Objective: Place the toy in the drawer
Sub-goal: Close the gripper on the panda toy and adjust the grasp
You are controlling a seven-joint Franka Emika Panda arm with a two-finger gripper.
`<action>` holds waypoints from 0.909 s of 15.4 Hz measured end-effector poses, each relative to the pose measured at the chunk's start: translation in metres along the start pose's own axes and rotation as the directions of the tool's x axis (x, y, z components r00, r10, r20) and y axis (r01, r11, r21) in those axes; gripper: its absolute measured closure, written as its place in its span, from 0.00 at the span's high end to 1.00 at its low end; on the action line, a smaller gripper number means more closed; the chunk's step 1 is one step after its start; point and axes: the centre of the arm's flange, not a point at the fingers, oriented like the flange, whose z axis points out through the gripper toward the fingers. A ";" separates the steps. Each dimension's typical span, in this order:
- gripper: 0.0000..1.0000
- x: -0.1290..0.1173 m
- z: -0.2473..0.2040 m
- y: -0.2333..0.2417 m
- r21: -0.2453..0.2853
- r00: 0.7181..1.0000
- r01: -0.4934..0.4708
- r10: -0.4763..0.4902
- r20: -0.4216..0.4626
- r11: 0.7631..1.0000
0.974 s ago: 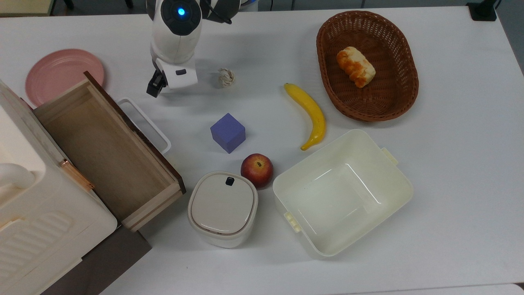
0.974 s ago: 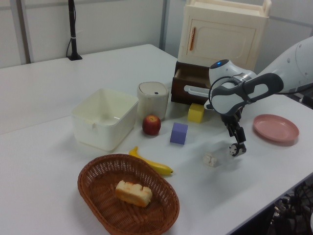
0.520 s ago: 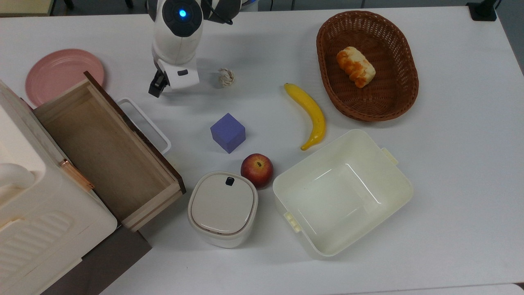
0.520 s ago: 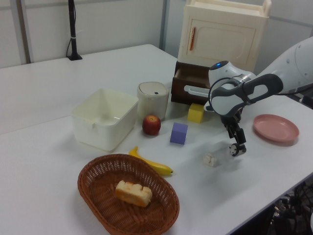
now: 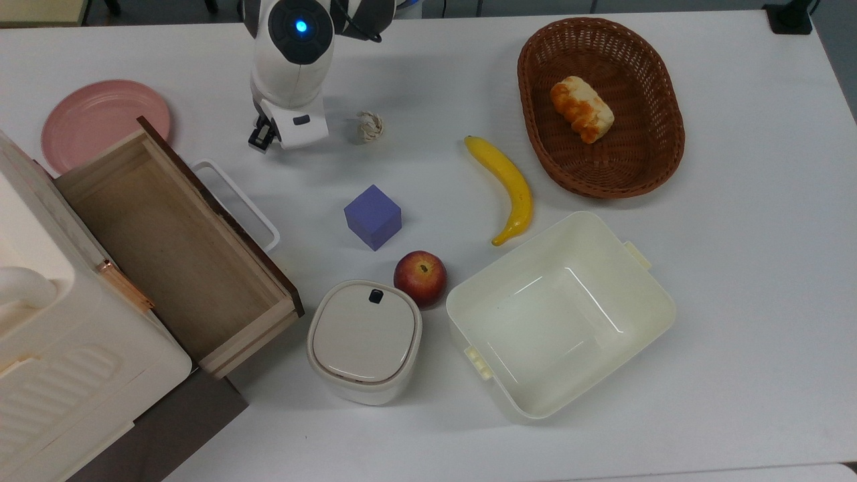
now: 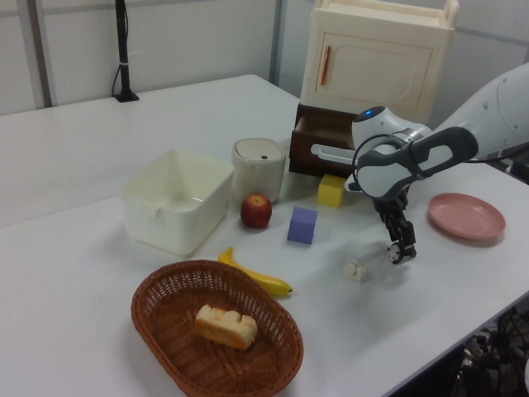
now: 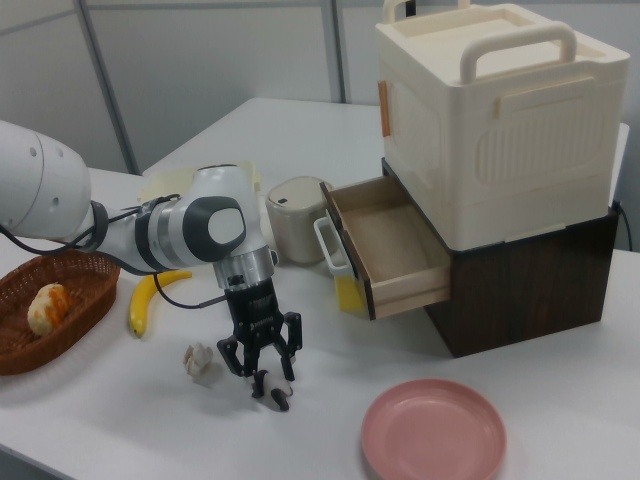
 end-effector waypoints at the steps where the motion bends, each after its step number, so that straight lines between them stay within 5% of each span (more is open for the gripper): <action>1: 0.54 0.000 0.000 0.000 0.000 1.000 0.000 0.000 0.000 1.000; 3: 0.39 -0.001 -0.002 0.001 -0.005 1.000 0.000 0.000 0.001 1.000; 14: 0.39 -0.001 -0.002 0.001 -0.005 1.000 0.000 0.000 0.001 1.000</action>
